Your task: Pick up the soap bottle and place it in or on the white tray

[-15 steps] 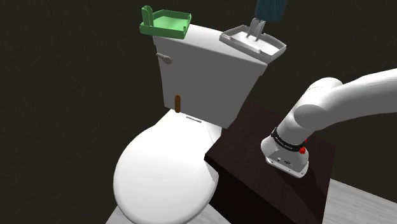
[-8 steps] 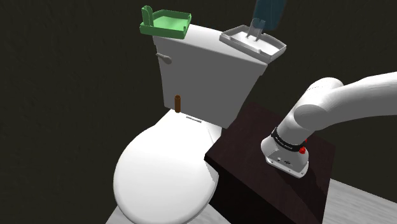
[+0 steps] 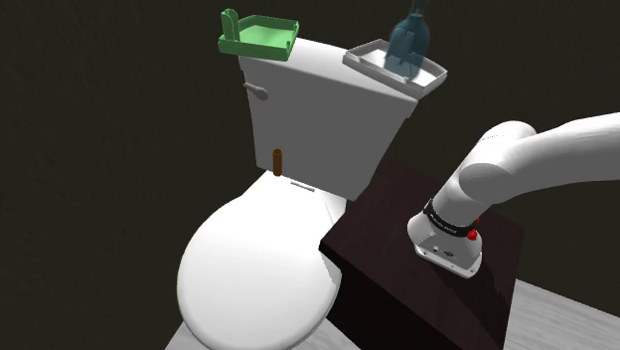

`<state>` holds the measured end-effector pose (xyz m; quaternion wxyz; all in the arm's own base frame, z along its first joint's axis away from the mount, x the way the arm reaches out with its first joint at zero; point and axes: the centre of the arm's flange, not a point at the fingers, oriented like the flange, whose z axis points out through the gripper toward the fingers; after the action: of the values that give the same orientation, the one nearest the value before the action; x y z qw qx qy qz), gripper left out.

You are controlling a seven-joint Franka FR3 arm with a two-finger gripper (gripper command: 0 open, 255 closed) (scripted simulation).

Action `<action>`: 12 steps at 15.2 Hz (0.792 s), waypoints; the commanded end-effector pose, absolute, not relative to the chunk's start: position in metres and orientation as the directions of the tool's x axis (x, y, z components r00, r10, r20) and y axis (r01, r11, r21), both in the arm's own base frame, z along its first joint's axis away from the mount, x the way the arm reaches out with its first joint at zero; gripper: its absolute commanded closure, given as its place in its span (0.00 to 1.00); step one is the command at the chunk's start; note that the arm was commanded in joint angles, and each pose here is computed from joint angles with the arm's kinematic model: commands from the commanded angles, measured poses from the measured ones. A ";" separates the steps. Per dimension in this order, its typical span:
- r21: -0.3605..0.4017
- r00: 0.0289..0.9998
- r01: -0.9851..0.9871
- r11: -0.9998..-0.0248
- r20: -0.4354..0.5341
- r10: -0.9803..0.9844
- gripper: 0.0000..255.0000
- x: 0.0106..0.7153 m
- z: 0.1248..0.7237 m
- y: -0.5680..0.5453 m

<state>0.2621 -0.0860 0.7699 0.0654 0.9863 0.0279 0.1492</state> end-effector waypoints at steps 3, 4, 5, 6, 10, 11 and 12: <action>0.137 0.954 0.035 -0.990 0.291 0.075 0.00 0.262 0.770 -0.086; 0.137 0.954 0.035 -0.990 0.291 0.075 0.00 0.258 0.782 -0.084; 0.137 0.954 0.035 -0.990 0.291 0.075 0.00 0.254 0.795 -0.083; 0.137 0.954 0.035 -0.990 0.291 0.075 0.00 0.250 0.807 -0.081; 0.137 0.954 0.035 -0.990 0.291 0.075 0.00 0.247 0.817 -0.080; 0.137 0.954 0.035 -0.990 0.291 0.075 0.00 0.247 0.817 -0.080; 0.137 0.954 0.035 -0.990 0.291 0.075 0.00 0.247 0.817 -0.080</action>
<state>0.2474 -0.0799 0.8169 0.0654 0.9862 0.0279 0.1493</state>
